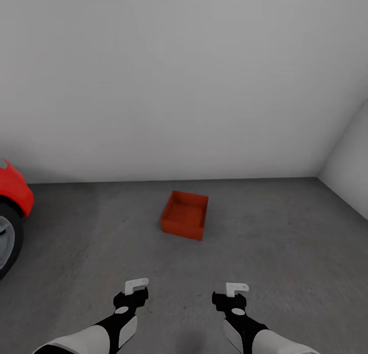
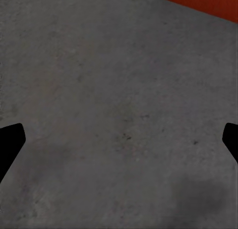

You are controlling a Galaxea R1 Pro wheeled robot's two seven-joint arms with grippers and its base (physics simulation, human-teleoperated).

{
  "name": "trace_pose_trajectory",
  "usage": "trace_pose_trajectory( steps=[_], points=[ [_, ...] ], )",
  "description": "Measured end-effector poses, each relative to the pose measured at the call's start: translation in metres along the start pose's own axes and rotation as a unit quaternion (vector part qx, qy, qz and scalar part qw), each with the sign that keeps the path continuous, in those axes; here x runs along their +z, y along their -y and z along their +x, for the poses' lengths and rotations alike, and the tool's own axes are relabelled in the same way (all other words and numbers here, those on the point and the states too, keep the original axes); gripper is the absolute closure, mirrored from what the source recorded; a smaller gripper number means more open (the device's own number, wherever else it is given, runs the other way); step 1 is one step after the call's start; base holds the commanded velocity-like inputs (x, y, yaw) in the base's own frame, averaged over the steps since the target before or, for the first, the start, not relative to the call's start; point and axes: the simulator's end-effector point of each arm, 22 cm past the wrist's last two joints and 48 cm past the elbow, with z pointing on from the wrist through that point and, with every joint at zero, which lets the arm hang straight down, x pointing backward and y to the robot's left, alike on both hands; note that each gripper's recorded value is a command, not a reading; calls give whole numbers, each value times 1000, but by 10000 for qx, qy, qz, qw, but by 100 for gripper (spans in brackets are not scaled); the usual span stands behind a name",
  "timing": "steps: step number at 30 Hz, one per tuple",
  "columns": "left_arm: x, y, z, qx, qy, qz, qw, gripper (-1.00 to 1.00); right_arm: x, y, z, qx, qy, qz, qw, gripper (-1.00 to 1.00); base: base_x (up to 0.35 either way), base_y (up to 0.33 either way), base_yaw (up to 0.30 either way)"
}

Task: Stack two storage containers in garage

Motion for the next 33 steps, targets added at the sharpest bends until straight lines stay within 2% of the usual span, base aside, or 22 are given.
trace_pose_trajectory(
  steps=[33],
  points=[
    [-35,-3,-20,-1,-6,5,10000,-100,-36,3,-18,2,-8,1,10000,-100,0,0,0]
  ],
)
